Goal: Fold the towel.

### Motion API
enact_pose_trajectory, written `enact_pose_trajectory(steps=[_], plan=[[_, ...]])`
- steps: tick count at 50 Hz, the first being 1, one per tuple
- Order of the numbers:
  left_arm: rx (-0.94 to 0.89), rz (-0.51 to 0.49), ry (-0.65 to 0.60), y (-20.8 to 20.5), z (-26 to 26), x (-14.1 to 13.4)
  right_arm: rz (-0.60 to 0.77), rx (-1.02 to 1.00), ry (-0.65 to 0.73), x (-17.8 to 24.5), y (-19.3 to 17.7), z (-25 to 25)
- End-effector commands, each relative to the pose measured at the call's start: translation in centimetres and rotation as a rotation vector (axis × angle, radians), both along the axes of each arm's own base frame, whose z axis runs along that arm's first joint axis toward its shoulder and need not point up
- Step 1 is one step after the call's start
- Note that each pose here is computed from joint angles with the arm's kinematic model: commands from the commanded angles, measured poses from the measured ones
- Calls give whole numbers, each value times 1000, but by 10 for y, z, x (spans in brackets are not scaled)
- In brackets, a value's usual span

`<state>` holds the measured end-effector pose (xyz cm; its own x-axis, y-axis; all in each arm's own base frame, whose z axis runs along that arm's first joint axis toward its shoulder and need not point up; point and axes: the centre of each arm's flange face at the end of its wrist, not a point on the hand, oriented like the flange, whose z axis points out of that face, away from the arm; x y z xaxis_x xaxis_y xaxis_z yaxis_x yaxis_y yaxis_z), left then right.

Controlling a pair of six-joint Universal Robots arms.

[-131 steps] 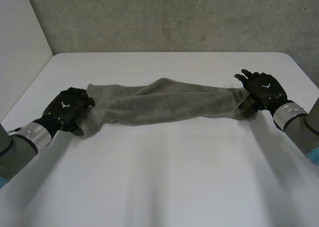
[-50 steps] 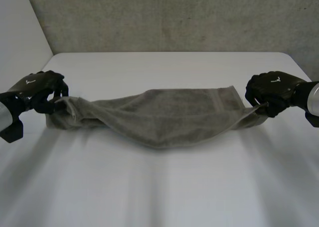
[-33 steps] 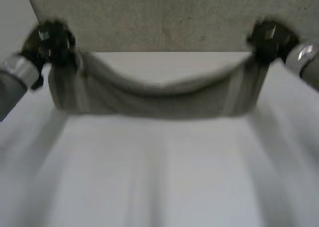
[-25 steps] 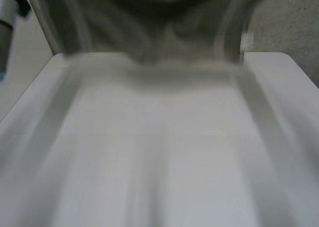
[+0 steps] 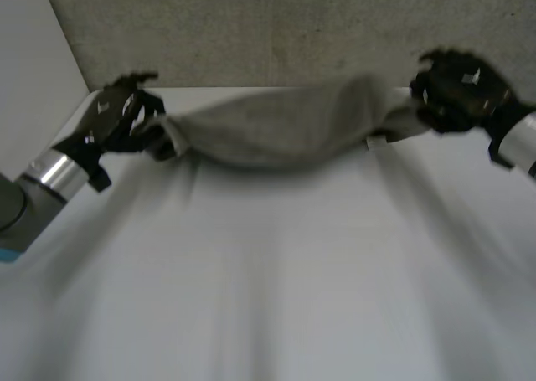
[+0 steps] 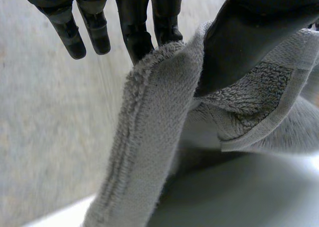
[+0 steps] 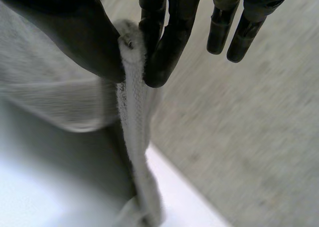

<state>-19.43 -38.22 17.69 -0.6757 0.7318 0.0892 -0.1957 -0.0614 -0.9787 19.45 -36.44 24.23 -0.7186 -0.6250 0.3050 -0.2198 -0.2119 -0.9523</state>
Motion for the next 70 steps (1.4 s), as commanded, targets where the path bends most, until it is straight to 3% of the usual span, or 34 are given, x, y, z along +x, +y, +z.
enact_pose_trajectory(steps=[1, 23, 39, 62, 70], plan=[[27, -12, -94, 3, -25, 15, -19, 52, 146, -10, 8, -49], [61, -32, -142, 25, -12, 11, -10, 93, 170, -8, 17, -43], [-4, -16, -392, 67, -30, 14, -13, 113, 155, -8, 18, -44], [-60, -88, -400, 100, -18, 4, -5, 146, 156, -6, 22, -50], [-102, -110, -459, 108, -29, -4, -2, 158, 157, -6, 24, -51]])
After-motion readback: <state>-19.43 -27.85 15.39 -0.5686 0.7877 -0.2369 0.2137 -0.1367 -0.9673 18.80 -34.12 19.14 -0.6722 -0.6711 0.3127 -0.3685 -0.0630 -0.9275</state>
